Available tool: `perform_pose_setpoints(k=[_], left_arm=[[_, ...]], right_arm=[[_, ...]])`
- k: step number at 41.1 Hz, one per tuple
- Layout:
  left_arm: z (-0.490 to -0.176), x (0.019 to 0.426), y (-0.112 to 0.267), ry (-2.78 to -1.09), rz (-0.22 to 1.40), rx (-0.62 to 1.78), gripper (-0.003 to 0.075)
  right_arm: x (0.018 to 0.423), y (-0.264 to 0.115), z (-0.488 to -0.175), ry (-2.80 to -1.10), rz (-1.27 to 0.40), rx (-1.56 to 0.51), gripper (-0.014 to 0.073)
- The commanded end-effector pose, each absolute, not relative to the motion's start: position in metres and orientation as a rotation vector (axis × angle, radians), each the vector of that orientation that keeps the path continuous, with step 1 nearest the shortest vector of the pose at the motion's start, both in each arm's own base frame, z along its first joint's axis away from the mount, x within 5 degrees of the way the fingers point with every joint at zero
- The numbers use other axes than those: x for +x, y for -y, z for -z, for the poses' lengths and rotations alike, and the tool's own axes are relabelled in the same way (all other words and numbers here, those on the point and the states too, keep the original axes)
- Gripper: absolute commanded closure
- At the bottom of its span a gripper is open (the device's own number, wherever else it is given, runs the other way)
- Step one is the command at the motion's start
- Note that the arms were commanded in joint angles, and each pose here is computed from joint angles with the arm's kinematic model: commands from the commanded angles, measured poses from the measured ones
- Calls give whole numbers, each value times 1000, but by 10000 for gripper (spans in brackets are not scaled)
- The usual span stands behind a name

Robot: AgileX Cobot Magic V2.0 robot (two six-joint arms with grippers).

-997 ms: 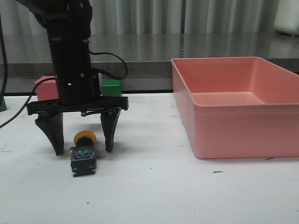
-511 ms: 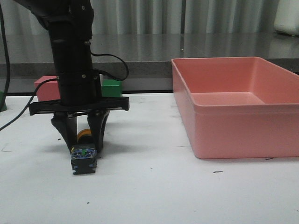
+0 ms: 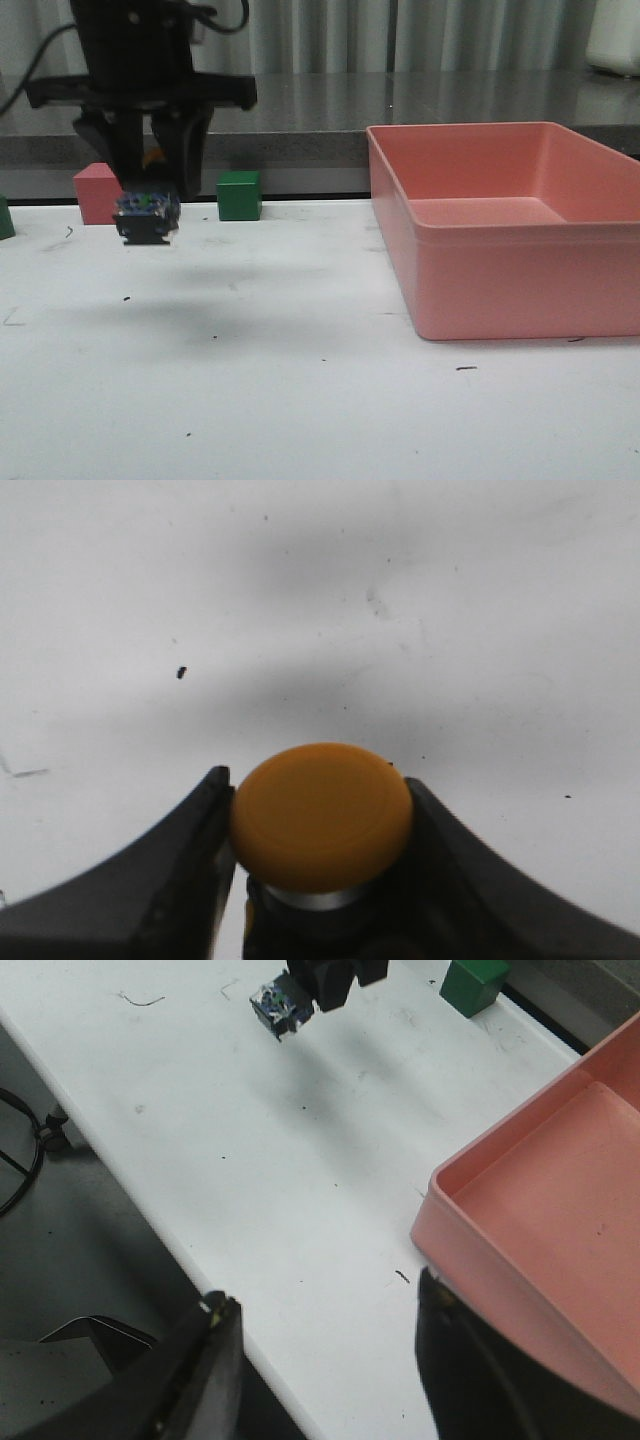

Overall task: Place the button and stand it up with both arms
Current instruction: 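Lift the button with the left gripper and rotate it cap-up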

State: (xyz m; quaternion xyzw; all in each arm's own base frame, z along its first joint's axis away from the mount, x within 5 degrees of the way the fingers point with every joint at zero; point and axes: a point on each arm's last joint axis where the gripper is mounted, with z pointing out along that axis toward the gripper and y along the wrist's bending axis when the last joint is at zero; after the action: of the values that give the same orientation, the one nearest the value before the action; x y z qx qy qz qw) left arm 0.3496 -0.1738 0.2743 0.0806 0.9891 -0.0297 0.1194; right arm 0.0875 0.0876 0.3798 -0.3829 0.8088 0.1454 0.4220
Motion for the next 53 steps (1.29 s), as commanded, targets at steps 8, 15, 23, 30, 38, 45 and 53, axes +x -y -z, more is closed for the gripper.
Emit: perform_pose_setpoints(k=[8, 15, 23, 30, 38, 45, 53], left_arm=[[-338, 302, 142, -2468, 147, 425, 584], [-334, 275, 121, -2277, 99, 489, 584], [-315, 259, 88, -2139, 105, 391, 584], [-288, 247, 71, -1982, 136, 331, 584], [-248, 233, 72, -1790, 225, 335, 584], [-217, 233, 76, -1689, 288, 327, 584], [-196, 251, 74, -1629, 306, 288, 584]], right_arm=[[88, -88, -393, -1944, -387, -927, 184], [88, -88, -393, -1944, -387, -927, 184], [88, -88, -393, -1944, -387, -927, 184], [88, -88, -393, -1944, -387, -927, 184], [88, -88, -393, -1944, -387, -927, 184], [88, -88, -393, -1944, -387, -927, 184], [88, -88, -393, -1944, -387, -927, 184]])
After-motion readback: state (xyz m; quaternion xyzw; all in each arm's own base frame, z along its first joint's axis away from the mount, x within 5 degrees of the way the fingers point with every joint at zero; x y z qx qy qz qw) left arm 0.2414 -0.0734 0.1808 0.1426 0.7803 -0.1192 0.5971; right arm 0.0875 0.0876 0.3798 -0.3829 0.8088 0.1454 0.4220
